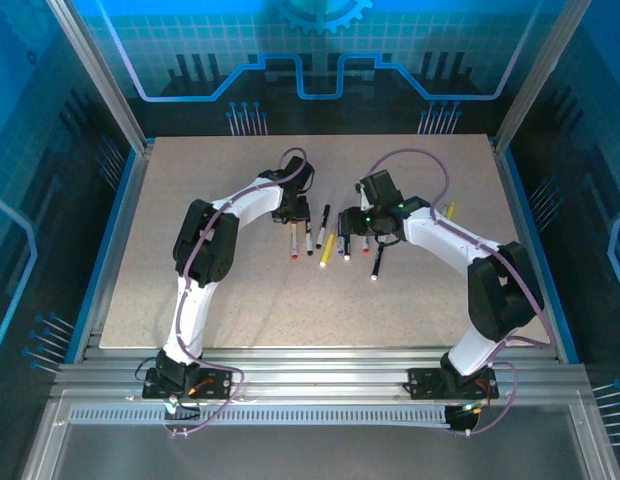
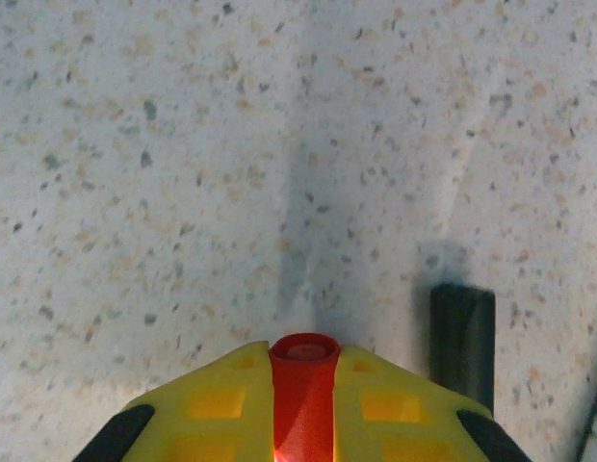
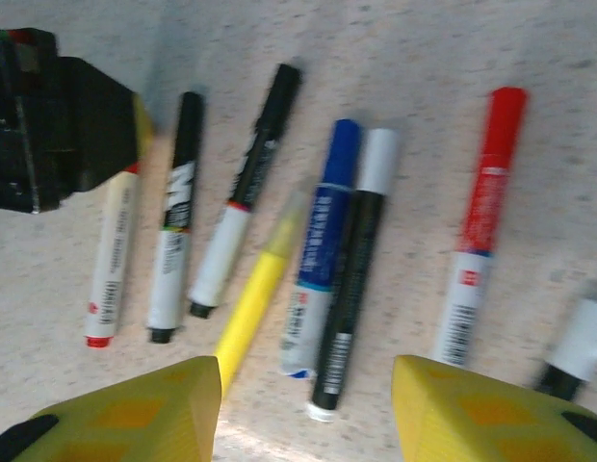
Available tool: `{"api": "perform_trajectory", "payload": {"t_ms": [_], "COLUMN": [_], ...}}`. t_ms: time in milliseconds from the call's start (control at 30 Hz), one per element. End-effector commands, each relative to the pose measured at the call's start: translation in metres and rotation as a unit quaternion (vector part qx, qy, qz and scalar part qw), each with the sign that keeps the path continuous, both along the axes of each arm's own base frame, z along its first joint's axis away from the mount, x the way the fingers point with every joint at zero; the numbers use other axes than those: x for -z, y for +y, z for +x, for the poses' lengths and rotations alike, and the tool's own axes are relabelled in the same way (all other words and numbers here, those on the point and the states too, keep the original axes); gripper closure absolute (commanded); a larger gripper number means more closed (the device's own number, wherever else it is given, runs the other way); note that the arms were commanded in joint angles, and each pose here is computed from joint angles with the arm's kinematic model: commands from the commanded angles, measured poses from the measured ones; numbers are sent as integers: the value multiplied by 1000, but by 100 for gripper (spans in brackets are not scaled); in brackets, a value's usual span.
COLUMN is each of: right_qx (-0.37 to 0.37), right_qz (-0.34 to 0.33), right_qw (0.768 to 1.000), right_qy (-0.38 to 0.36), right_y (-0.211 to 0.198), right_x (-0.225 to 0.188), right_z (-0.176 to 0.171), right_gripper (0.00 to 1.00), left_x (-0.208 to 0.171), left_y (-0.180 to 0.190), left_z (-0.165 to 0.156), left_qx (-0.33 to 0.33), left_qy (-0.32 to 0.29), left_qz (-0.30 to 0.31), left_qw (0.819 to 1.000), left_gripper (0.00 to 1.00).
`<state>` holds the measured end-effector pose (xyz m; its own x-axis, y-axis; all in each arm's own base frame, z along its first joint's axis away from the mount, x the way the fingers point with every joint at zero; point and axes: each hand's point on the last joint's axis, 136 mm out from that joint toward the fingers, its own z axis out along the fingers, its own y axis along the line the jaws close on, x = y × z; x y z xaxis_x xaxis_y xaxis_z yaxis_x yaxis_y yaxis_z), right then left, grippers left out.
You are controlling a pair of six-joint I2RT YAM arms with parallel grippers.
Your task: Open the pen caps
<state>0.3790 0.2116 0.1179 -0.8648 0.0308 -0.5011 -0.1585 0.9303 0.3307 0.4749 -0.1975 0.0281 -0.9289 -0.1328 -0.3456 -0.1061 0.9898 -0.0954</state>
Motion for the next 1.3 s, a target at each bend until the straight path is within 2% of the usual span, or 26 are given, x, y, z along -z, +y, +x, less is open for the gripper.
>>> {"api": "perform_trajectory", "payload": {"t_ms": [0, 200, 433, 567, 833, 900, 933, 1033, 1133, 1167, 1233, 1267], "right_qx": [-41, -66, -89, -96, -110, -113, -113, -109, -113, -115, -117, -119], "right_qz": [108, 221, 332, 354, 336, 336, 336, 333, 323, 320, 316, 315], "right_qw": [993, 973, 939, 930, 934, 934, 934, 935, 938, 939, 940, 940], "right_qy": [11, 27, 16, 20, 46, 52, 54, 54, 49, 48, 45, 46], "right_y": [40, 73, 100, 109, 132, 137, 139, 138, 136, 135, 134, 134], "right_x": [-1, -1, -16, -14, 6, 10, 11, 11, 8, 8, 6, 6], "right_z": [-6, -7, -7, -7, -12, -13, -13, -13, -15, -16, -18, -20], "right_gripper": [51, 51, 44, 43, 45, 48, 59, 99, 100, 100, 100, 100], "left_x": [-52, -78, -91, -94, -92, -90, -89, -88, -86, -85, -84, -82], "left_y": [-12, -29, -41, -46, -50, -51, -51, -48, -45, -44, -43, -43], "left_z": [-5, -13, -17, -17, -18, -19, -19, -21, -22, -22, -22, -22], "left_qx": [13, 25, 23, 23, 23, 23, 23, 23, 21, 19, 17, 16], "left_qy": [-32, -40, -43, -45, -43, -39, -39, -39, -39, -39, -39, -39], "left_qz": [-44, -108, -156, -165, -173, -175, -175, -169, -162, -160, -157, -156], "left_qw": [998, 993, 987, 985, 984, 984, 984, 985, 986, 986, 987, 987], "left_gripper": [99, 100, 100, 100, 100, 100, 100, 100, 98, 93, 76, 72]}}
